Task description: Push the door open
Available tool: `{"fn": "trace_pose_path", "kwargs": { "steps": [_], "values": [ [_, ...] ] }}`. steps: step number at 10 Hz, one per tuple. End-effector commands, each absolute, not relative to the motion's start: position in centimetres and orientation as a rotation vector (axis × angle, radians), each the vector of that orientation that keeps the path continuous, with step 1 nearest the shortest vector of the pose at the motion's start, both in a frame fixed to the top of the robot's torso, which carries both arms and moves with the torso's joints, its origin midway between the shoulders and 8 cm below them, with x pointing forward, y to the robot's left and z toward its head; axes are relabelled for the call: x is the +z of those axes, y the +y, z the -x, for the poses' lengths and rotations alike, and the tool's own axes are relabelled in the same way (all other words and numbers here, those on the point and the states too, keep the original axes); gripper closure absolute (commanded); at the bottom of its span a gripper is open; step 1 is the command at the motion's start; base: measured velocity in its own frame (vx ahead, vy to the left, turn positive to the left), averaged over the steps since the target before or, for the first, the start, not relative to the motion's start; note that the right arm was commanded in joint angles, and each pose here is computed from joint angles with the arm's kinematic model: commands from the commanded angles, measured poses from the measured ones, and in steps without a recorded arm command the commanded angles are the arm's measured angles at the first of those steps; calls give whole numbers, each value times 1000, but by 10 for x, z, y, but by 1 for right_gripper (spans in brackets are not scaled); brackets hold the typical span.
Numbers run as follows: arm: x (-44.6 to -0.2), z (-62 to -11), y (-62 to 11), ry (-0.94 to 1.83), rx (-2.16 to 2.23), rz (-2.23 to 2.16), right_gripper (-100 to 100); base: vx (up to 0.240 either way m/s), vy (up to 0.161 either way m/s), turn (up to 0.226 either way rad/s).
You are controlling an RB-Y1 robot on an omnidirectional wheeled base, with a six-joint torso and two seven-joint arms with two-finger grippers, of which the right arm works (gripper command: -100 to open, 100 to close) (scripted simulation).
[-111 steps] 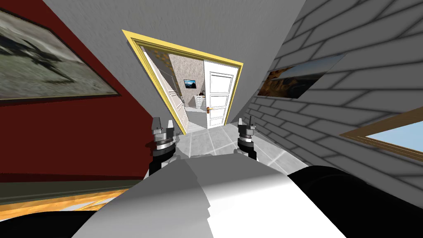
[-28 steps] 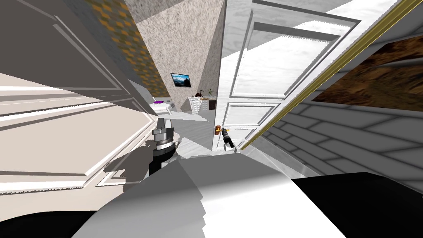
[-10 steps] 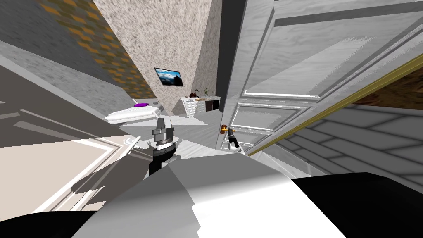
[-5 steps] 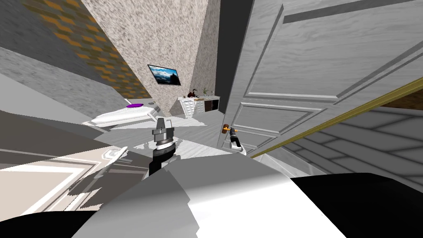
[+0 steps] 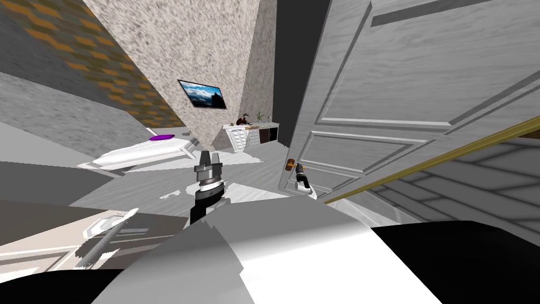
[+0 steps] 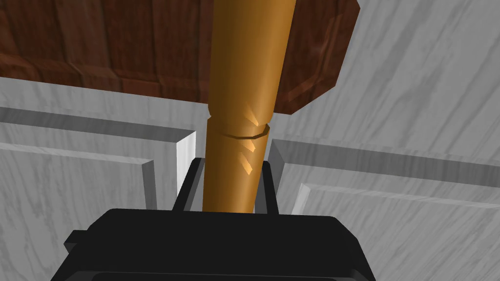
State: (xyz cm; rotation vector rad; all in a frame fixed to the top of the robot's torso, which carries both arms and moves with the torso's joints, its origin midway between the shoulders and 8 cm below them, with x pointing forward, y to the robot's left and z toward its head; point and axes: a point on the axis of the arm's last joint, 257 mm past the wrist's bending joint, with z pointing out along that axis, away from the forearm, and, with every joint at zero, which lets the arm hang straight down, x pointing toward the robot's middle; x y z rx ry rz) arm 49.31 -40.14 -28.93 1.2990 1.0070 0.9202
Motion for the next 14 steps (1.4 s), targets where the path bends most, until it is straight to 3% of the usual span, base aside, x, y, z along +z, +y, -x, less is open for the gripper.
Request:
{"fn": "trace_pose_path", "kwargs": {
  "steps": [1,14],
  "values": [
    [-280,-489,-417,976,902,-1293,100,153,74,-69],
    [-287,-457,-472,854,816,-1375,100,164,50,-70]
  ]
}}
